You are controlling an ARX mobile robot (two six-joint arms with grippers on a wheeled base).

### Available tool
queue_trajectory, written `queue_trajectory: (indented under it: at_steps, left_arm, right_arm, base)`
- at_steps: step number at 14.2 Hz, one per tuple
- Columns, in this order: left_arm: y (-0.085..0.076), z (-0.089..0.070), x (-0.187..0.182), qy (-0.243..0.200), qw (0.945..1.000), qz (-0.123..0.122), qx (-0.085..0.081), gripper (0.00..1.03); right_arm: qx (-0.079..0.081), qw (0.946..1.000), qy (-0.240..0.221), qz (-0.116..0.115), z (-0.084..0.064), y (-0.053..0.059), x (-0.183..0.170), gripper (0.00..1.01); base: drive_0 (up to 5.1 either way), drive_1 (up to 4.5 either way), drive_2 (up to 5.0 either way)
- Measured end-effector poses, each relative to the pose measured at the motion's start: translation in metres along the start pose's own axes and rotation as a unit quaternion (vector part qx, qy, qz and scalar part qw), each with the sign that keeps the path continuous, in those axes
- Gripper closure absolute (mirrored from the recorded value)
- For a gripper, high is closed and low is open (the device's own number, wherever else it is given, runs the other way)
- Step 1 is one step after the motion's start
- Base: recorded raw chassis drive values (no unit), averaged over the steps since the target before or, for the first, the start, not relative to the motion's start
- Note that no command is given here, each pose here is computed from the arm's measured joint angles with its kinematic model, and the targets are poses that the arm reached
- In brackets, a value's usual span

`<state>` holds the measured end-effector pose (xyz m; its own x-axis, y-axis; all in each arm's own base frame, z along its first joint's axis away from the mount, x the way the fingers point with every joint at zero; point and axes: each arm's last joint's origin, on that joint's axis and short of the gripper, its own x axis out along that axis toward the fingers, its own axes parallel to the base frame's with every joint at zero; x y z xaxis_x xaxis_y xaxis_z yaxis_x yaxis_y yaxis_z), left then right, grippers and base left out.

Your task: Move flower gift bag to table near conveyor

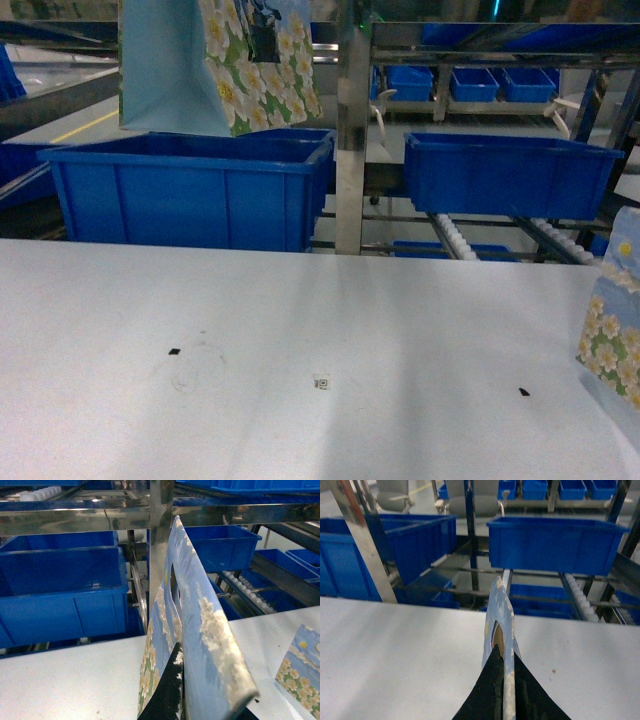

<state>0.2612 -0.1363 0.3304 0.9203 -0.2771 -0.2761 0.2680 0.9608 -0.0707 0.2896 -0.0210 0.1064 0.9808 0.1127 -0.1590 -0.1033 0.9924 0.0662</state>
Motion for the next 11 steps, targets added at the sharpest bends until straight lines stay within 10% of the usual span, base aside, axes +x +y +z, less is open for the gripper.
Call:
queue_trajectory:
  at_steps: [4, 11]
  left_arm:
    - [0.0, 0.0, 0.0, 0.0, 1.0, 0.0, 0.0, 1.01]
    - [0.0, 0.0, 0.0, -0.001, 1.0, 0.0, 0.0, 1.01]
  right_arm:
    - [-0.005, 0.9997, 0.022, 0.012, -0.015, -0.006, 0.003, 0.93]
    - [0.007, 0.9988, 0.042, 0.025, -0.008, -0.002, 0.001, 0.14]
  base:
    - [0.0, 0.0, 0.0]
    - [0.0, 0.0, 0.0]
